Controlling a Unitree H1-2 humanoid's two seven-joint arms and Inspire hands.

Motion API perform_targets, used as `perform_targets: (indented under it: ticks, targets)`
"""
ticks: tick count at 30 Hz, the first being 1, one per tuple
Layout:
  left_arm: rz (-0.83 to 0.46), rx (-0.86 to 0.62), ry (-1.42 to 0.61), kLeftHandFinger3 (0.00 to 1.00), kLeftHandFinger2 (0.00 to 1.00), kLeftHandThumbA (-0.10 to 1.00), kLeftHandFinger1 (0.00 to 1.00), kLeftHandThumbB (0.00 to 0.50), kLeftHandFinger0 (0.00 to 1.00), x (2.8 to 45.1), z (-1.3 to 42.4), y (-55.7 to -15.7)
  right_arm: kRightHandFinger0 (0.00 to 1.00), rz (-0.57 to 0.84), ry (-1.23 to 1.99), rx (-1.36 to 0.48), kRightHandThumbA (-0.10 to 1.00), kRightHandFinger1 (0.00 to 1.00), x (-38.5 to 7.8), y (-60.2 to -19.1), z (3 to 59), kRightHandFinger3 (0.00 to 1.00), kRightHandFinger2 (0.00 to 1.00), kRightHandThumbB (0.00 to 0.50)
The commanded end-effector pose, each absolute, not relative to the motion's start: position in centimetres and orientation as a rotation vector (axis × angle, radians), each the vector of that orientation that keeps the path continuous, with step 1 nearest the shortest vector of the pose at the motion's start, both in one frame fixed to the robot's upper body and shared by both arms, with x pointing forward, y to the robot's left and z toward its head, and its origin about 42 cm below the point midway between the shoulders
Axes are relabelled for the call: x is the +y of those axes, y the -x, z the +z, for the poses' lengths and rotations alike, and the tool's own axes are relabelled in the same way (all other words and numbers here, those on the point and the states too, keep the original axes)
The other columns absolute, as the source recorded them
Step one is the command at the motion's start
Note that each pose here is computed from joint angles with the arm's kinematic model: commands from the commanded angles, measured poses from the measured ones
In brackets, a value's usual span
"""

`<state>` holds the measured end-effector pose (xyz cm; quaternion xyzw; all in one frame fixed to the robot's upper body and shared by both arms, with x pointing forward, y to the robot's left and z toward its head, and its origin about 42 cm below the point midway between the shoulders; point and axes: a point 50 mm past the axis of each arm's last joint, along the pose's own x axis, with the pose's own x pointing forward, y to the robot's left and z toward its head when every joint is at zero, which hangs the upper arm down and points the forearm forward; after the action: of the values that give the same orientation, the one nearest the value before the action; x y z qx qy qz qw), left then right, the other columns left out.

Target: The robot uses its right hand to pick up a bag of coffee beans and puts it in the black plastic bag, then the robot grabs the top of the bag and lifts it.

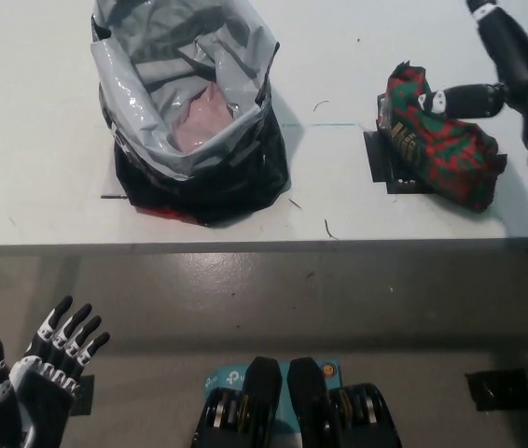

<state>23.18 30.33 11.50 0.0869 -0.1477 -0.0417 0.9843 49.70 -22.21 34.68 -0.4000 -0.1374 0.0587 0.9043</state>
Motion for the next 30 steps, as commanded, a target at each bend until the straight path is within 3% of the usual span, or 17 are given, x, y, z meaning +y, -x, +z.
perform_targets:
  ticks: [1, 9, 14, 30]
  targets:
    - [-0.063, -0.371, -0.219, 1.0, 1.0, 1.0, 1.0, 0.278, 1.0, 30.5, 12.1, -22.2, 1.0, 0.05, 0.988, -0.027, 1.0, 1.0, -20.6, -56.2, 37.9, 1.0, 1.0, 0.385]
    - [-0.064, -0.372, -0.235, 1.0, 1.0, 1.0, 1.0, 0.28, 1.0, 30.5, 11.8, -21.9, 1.0, 0.032, 1.003, 0.143, 1.0, 1.0, -20.5, -58.6, 35.2, 1.0, 1.0, 0.356]
    - [-0.062, -0.365, -0.23, 1.0, 1.0, 1.0, 1.0, 0.291, 1.0, 30.5, 11.6, -21.6, 1.0, 0.029, 0.96, 0.2, 1.0, 1.0, -21.1, -59.2, 34.8, 1.0, 1.0, 0.386]
    - [-0.061, -0.366, -0.219, 1.0, 1.0, 1.0, 1.0, 0.317, 1.0, 30.2, 11.6, -21.5, 1.0, 0.068, 0.829, 0.246, 1.0, 1.0, -20.1, -60.1, 35.4, 1.0, 1.0, 0.386]
